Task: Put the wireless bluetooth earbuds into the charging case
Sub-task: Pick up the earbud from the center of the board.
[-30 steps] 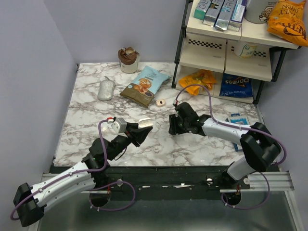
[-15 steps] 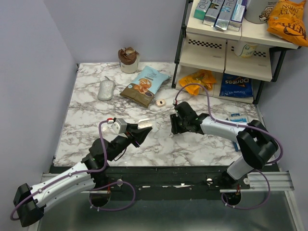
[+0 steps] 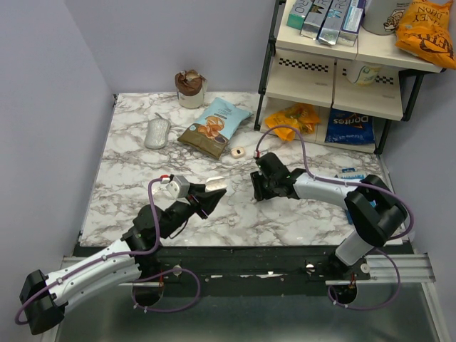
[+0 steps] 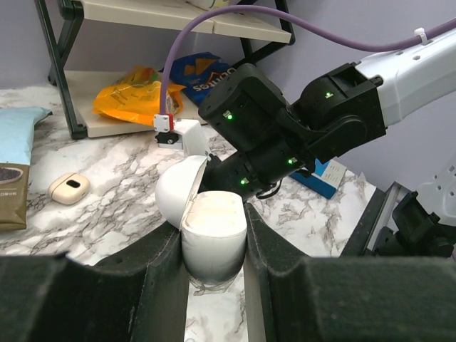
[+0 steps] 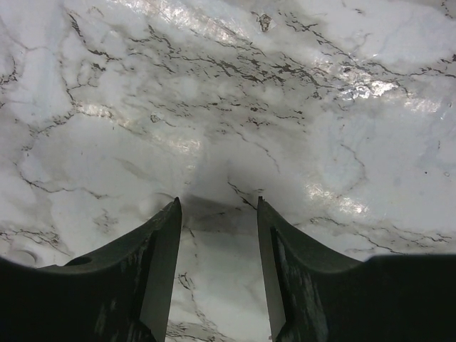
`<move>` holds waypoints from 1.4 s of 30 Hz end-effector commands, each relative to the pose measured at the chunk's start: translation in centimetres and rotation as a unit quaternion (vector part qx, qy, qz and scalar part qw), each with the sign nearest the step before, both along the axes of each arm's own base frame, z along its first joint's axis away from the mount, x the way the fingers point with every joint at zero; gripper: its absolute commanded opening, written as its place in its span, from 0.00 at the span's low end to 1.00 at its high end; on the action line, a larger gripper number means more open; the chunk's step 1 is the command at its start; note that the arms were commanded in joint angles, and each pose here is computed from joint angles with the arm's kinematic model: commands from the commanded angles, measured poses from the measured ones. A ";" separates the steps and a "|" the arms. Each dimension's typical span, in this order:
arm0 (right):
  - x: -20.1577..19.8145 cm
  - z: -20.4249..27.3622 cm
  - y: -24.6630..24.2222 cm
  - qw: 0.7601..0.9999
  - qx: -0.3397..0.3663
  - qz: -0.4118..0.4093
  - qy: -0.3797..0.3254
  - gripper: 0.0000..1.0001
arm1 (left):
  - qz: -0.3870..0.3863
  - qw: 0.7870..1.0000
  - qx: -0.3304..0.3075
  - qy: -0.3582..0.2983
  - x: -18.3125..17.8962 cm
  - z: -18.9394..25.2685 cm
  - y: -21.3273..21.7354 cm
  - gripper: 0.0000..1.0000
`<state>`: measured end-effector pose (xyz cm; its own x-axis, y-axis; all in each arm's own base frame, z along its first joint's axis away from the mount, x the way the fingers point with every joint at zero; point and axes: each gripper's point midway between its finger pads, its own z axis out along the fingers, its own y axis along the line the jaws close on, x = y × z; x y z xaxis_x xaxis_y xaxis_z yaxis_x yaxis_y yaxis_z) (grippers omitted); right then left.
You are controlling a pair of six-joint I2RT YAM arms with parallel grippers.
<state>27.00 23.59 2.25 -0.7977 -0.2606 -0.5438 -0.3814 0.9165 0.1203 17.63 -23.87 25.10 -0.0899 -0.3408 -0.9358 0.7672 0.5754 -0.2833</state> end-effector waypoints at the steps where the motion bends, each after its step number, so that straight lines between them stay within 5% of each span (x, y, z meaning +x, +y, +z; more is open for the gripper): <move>1: -0.3 -0.2 0.7 1.000 -0.006 0.016 0.000 0.55 | 0.004 1.000 0.000 -0.002 0.0 -0.1 0.1 0.00; 19: 0.9 2.3 0.3 0.999 -0.010 -0.021 -0.032 0.58 | 0.006 1.000 -0.001 0.001 -0.1 0.0 0.1 0.00; 42: -1.3 1.1 1.8 1.000 0.016 0.026 0.002 0.57 | -0.001 1.000 0.004 0.006 -0.2 -0.4 -0.2 0.00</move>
<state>26.35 24.89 3.95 -0.7816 -0.2696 -0.5624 -0.4096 0.9020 0.1368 17.36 -24.15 24.68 -0.1036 -0.3281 -0.9390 0.7704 0.5706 -0.2843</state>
